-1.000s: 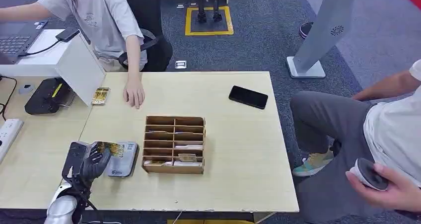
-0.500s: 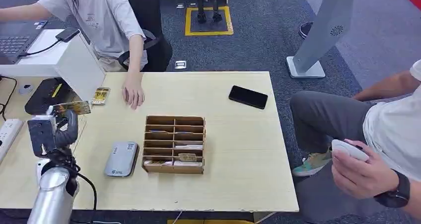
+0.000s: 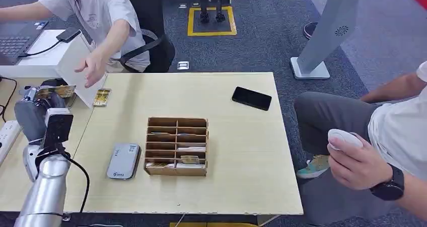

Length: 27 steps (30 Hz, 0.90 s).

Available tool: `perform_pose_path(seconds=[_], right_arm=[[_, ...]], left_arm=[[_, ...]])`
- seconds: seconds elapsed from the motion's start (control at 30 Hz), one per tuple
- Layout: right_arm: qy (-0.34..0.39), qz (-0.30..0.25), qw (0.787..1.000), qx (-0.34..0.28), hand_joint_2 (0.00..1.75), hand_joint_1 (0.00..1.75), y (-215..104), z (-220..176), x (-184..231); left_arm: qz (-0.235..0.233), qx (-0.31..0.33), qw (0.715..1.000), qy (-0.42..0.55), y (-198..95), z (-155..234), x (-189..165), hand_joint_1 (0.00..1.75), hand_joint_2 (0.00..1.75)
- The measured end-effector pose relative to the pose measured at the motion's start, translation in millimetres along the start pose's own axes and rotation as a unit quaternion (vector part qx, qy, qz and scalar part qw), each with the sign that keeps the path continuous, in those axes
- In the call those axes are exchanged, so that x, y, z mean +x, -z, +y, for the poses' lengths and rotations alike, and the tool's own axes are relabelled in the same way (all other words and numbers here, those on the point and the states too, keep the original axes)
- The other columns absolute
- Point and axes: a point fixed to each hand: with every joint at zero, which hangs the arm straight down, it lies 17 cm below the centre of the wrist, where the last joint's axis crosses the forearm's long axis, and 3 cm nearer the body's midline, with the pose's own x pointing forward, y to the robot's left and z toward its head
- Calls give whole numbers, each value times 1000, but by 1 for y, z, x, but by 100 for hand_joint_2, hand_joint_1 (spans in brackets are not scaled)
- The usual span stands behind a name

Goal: Pass the card to the sensor for recognition and then transmit it.

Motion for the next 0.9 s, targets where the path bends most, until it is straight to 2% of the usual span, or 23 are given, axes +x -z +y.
perform_pose_path(seconds=[0.27,0.87,0.9], right_arm=[[-5,-1,1000,9,0,0,0,4,1],[-6,-3,1000,9,0,0,0,4,1],[-6,-3,1000,9,0,0,0,4,1]], left_arm=[[-30,-14,998,49,-1,-5,5,175,175],[-18,-28,998,49,-7,-11,-7,175,175],[-17,-28,998,49,-7,-11,-7,0,175]])
